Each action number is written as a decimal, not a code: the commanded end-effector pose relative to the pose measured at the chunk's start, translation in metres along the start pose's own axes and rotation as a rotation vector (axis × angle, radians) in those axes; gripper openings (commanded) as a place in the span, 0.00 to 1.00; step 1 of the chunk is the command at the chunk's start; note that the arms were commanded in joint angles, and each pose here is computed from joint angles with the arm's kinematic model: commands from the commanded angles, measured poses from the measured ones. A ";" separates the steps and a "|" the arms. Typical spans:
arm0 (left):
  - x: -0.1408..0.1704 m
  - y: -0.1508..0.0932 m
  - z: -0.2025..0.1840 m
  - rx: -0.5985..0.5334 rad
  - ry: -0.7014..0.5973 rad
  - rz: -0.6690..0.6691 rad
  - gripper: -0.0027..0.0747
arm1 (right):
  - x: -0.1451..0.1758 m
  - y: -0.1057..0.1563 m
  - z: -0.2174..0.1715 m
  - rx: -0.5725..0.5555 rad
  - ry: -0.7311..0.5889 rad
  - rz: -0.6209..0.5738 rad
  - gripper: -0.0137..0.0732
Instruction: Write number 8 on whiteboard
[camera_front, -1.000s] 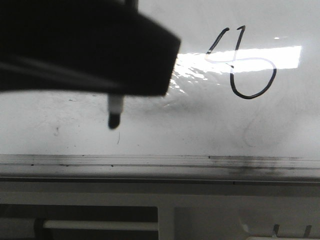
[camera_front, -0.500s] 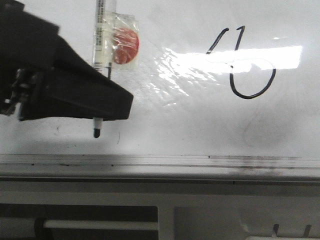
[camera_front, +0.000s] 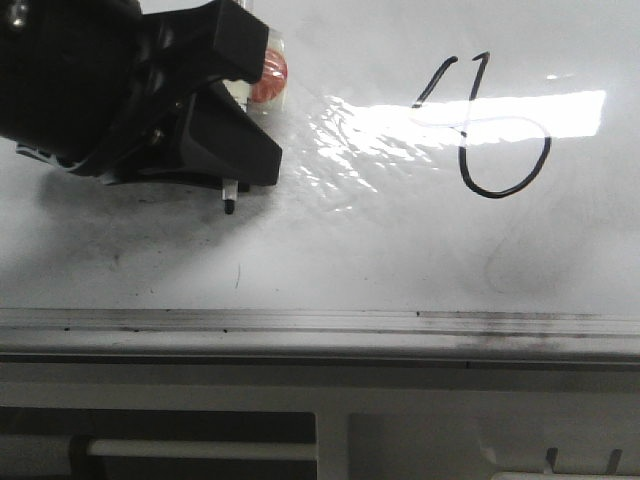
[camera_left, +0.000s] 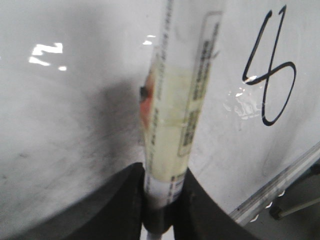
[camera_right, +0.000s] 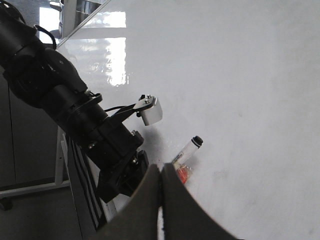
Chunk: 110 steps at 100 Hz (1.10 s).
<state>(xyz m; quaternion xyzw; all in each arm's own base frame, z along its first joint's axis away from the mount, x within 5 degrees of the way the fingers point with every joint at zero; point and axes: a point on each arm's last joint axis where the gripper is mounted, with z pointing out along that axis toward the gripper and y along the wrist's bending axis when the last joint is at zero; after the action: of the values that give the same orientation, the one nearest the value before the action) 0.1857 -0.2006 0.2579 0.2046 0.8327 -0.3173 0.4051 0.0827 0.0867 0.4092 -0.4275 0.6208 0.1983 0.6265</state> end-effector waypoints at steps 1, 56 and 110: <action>-0.012 0.010 -0.004 -0.140 -0.056 -0.043 0.01 | -0.013 -0.006 -0.005 0.052 -0.065 0.011 0.08; -0.013 0.017 -0.005 -0.214 -0.064 -0.053 0.55 | -0.013 -0.006 -0.004 0.053 -0.068 0.019 0.08; -0.026 -0.006 -0.093 -0.077 -0.310 0.010 0.69 | 0.009 0.000 -0.013 0.103 -0.007 -0.082 0.09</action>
<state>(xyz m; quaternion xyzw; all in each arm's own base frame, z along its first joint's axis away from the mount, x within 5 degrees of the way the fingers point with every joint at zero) 0.1646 -0.1556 0.3047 0.1361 0.8027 -0.2829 0.5070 0.0802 0.0805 0.3967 -0.4466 0.6229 0.1529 0.6239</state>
